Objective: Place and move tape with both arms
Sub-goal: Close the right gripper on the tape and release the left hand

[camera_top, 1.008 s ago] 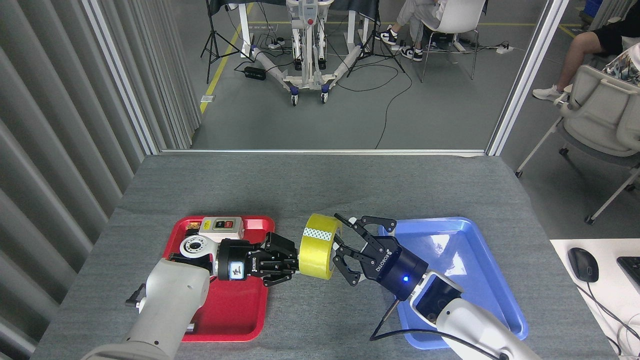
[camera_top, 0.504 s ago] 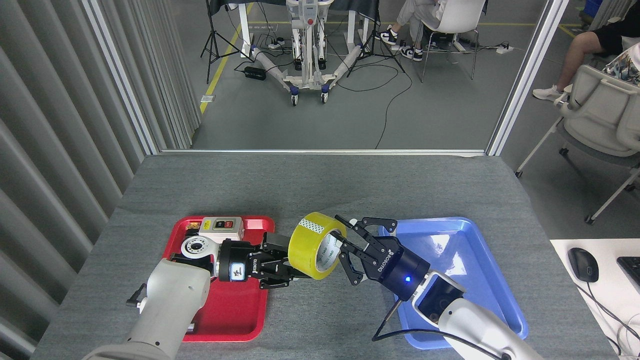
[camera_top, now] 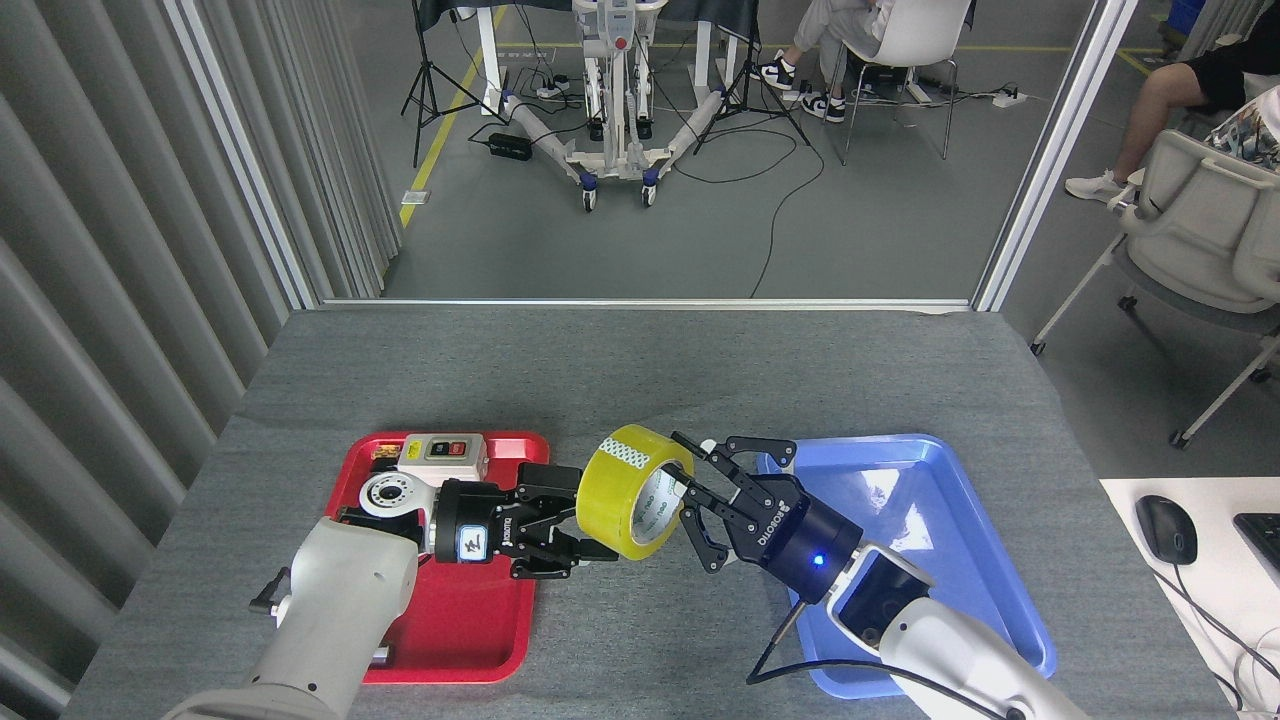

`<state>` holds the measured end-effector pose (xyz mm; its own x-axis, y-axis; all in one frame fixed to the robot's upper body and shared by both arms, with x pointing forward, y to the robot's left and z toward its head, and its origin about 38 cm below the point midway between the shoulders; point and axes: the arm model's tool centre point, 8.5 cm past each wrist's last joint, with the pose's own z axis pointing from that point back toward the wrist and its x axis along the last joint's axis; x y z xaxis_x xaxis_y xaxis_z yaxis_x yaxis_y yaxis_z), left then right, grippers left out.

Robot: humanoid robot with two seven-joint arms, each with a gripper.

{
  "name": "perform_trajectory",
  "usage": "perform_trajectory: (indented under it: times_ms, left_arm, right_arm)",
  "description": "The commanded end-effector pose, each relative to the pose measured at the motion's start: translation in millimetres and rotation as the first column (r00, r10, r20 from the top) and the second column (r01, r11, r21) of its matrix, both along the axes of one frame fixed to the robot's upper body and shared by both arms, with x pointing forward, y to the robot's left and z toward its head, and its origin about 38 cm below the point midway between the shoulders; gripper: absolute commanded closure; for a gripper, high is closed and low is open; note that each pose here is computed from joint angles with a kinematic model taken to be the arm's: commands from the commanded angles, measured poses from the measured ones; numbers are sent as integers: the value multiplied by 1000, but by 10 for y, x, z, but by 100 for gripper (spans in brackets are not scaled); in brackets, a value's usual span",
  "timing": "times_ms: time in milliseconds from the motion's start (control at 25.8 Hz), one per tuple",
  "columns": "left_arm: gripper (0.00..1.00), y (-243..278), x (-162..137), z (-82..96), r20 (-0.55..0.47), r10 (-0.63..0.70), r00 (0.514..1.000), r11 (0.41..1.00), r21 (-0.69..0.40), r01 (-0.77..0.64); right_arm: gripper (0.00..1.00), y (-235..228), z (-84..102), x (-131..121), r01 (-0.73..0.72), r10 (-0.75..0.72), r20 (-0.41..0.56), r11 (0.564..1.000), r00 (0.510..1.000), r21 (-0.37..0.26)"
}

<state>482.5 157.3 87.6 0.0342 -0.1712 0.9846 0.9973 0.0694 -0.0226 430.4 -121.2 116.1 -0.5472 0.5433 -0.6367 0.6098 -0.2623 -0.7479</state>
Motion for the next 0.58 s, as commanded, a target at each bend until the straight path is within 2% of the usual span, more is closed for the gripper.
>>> perform_trajectory:
  times_ms: [0, 271, 426, 543]
  left_arm:
    - [0, 14, 6, 1, 0, 6, 1000, 1000, 2, -6]
    - [0, 133, 82, -2, 18, 93, 995, 995, 25, -94]
    - [0, 330, 152, -72, 42, 180, 983, 976, 117, -184]
    - [0, 496, 260, -84, 73, 267, 961, 942, 189, -276]
  right_arm:
    - [100, -55, -1, -7, -13, 13, -8, 1000, 1000, -14]
    - [100, -143, -14, -19, -11, 11, -10, 1000, 1000, -19]
    - [100, -184, 16, -30, -25, 25, 8, 1000, 1000, 4]
    - [100, -425, 68, 0, 8, -7, -17, 999, 1000, 35]
